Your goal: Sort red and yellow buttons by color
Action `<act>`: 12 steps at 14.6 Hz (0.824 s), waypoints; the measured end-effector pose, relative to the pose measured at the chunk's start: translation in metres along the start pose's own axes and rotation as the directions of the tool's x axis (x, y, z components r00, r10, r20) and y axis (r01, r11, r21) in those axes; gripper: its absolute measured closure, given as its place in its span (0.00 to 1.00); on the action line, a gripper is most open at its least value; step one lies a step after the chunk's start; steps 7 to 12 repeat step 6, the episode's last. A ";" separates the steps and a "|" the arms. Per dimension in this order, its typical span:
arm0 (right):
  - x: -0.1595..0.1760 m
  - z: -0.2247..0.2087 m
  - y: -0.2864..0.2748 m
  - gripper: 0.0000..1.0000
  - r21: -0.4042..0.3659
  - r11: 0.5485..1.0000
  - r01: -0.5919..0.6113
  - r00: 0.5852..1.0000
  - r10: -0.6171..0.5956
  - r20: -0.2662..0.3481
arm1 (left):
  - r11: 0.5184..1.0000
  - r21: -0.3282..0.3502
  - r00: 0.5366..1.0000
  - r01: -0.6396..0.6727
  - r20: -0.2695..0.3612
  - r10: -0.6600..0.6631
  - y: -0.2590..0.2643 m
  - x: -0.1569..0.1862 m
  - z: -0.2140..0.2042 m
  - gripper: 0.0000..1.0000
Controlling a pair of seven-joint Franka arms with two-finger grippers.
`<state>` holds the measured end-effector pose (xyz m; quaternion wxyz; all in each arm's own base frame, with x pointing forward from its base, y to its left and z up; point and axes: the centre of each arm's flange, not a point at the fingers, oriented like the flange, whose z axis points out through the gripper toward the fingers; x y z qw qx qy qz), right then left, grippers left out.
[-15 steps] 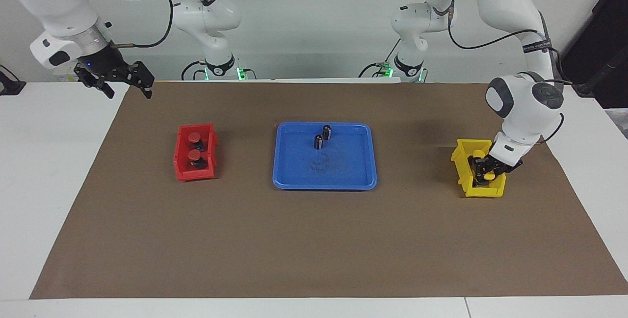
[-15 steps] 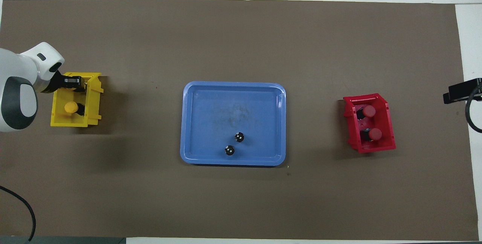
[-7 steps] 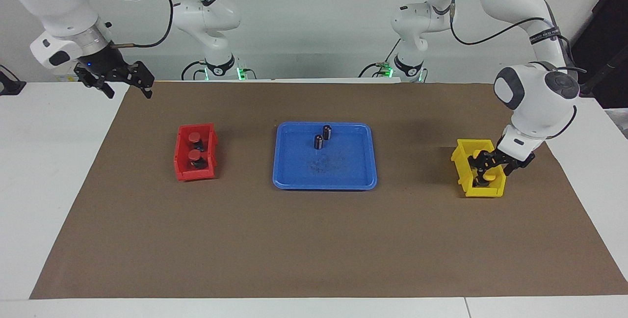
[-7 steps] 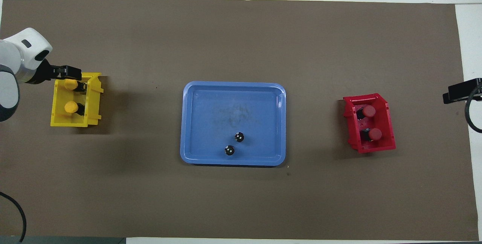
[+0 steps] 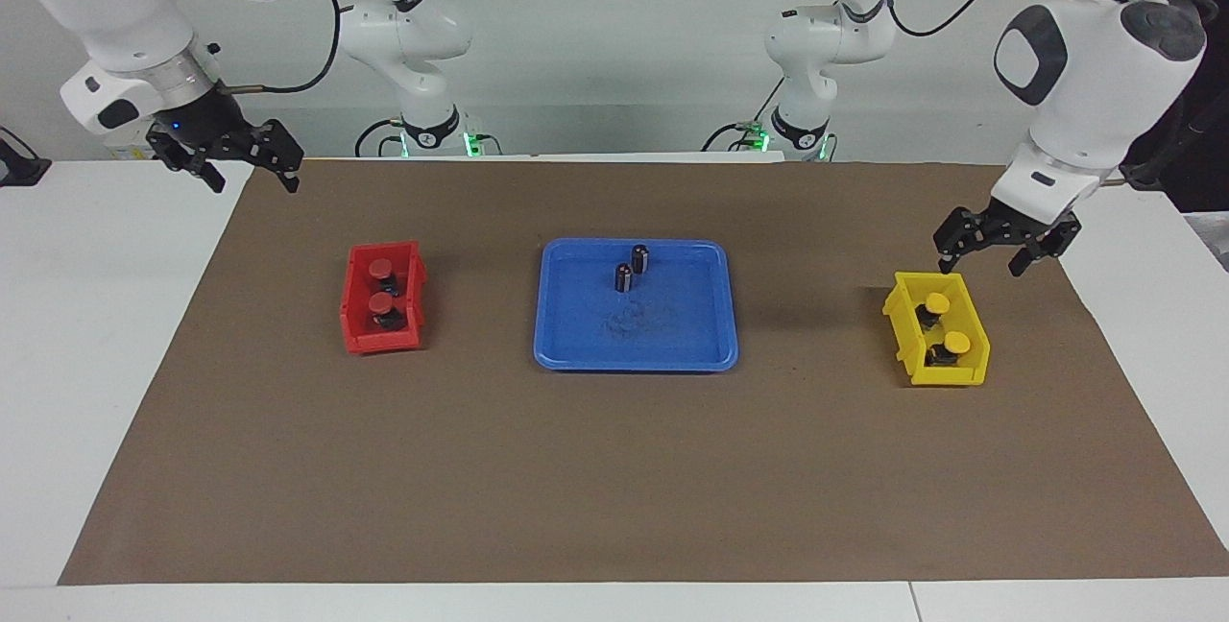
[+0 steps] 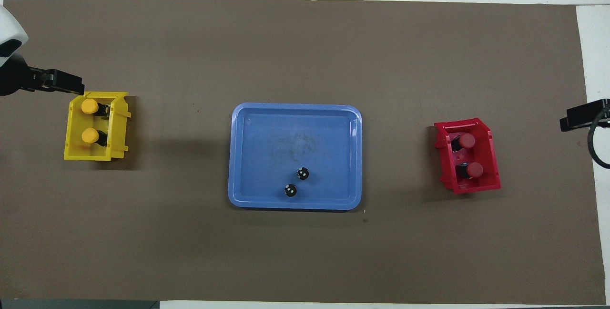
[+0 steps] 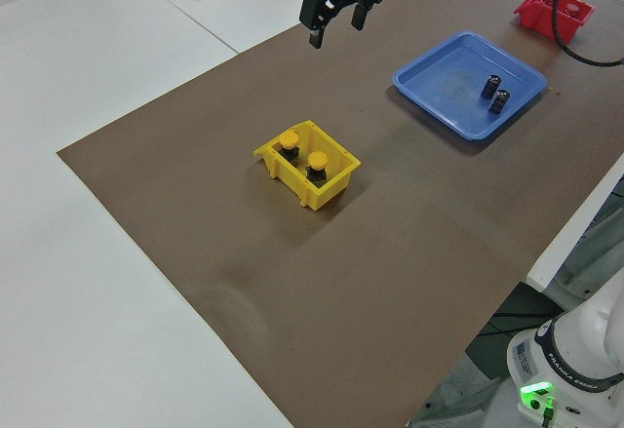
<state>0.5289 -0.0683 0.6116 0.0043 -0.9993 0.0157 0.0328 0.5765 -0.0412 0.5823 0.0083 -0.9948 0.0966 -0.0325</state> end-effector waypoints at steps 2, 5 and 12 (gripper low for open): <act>0.000 0.000 -0.001 0.00 0.000 1.000 0.001 1.000 -0.001 0.000 | 1.000 -0.003 1.000 0.001 0.022 -0.001 0.001 -0.010 -0.035 0.00; 0.000 0.000 -0.001 0.00 0.000 1.000 0.002 1.000 -0.002 0.000 | 1.000 -0.008 0.997 0.017 0.076 -0.016 -0.007 -0.019 -0.067 0.00; 0.000 0.000 -0.001 0.00 0.000 1.000 0.002 1.000 -0.002 0.000 | 1.000 -0.008 0.997 0.020 0.079 -0.020 -0.009 -0.018 -0.069 0.00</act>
